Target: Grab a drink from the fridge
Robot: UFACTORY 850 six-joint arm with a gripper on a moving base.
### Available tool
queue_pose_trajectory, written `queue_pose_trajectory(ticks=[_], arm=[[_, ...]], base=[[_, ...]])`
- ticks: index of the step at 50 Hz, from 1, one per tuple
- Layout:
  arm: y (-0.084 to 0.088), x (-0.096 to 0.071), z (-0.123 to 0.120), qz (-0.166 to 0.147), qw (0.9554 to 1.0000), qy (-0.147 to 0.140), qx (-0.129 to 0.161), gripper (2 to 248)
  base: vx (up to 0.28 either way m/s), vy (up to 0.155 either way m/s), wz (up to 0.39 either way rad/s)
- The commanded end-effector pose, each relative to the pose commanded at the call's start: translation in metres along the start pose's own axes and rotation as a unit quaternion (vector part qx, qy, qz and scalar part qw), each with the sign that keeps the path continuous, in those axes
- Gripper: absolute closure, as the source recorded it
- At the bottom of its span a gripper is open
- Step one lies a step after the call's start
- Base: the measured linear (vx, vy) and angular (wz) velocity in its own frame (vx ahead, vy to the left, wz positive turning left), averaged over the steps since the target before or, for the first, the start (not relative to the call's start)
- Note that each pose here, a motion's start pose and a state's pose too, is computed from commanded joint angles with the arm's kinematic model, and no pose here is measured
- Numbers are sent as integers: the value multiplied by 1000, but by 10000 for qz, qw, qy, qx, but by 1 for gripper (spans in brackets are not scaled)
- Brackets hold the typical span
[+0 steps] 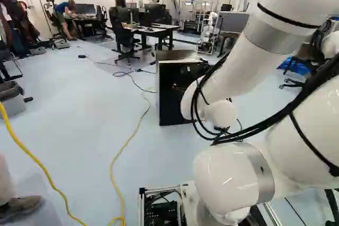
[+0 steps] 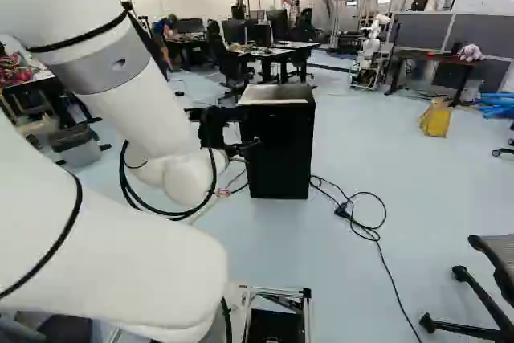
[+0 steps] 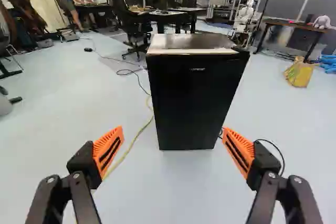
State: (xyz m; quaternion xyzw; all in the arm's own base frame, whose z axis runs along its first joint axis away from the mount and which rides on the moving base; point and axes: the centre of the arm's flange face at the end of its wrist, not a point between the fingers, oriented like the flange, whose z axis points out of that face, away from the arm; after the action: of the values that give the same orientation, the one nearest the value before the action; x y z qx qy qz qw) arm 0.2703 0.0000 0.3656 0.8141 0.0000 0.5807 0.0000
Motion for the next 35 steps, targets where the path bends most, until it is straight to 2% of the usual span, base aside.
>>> queue_pose_trajectory(ticks=[35], arm=[[0,0,0,0,10000,0,0,3]], base=[[0,0,0]])
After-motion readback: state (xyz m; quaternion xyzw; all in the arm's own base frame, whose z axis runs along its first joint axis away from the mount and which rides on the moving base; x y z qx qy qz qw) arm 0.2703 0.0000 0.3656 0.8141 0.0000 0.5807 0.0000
